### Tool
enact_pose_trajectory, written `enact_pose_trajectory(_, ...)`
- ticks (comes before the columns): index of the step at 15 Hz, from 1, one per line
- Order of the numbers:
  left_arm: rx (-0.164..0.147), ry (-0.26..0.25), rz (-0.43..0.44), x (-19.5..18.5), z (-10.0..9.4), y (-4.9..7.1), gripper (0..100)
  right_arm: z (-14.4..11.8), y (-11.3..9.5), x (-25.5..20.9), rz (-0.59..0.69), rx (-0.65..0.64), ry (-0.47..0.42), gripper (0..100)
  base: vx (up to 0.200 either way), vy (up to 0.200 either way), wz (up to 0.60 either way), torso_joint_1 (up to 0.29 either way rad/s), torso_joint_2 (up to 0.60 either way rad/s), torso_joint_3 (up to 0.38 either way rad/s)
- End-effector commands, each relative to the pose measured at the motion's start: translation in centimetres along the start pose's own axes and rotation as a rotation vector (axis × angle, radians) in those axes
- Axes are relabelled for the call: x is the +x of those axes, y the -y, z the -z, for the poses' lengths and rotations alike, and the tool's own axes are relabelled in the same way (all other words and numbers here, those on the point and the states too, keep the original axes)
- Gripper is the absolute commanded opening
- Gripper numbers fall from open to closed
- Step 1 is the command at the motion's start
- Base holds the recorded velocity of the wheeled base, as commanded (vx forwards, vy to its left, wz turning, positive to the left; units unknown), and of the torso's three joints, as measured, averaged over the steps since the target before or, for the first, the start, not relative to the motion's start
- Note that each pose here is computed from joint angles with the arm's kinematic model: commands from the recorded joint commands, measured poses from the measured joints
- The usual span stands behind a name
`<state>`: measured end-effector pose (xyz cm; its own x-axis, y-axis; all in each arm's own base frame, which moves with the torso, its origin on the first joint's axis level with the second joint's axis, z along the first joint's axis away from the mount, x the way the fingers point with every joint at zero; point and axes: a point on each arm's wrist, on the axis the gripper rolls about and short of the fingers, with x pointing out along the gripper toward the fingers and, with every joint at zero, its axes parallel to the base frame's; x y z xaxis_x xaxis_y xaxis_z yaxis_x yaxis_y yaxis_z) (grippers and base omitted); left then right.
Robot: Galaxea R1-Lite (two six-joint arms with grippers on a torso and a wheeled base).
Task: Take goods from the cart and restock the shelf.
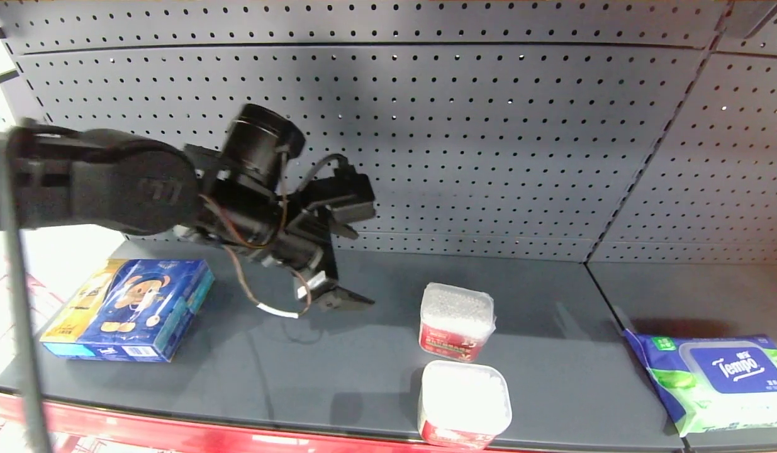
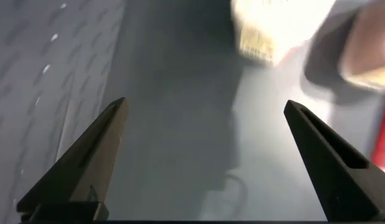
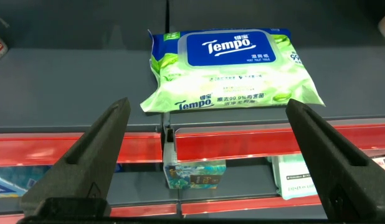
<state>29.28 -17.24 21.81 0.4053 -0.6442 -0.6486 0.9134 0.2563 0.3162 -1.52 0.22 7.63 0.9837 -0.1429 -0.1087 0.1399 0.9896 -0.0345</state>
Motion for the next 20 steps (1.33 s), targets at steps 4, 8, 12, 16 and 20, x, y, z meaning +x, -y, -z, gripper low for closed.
enact_pose_trajectory(4,-0.414,0.299,-0.225,-20.1,4.0,12.8,100,0.0,0.0,0.0,0.0,-0.001,-0.002,100,0.0,0.0,0.0,0.0,0.0,0.0)
enact_pose_trajectory(8,-0.547,0.377,-0.423,-23.0,9.1,20.7,100,0.0,0.0,0.0,0.0,-0.001,-0.002,100,0.0,0.0,0.0,0.0,0.0,0.0)
enact_pose_trajectory(12,-0.818,0.465,-0.666,-23.6,12.3,24.2,100,0.0,0.0,0.0,-0.012,-0.004,-0.006,100,0.0,0.0,0.0,0.0,0.0,0.0)
enact_pose_trajectory(16,-0.856,0.49,-0.678,-22.6,14.6,26.1,100,-17.3,0.4,4.4,-0.041,0.342,0.025,100,0.0,0.0,0.0,0.0,0.0,0.0)
enact_pose_trajectory(20,-0.869,0.452,-0.691,-21.2,16.2,26.7,100,-21.6,-3.1,12.4,-0.295,0.082,-0.188,100,0.0,0.0,0.0,0.0,0.0,0.0)
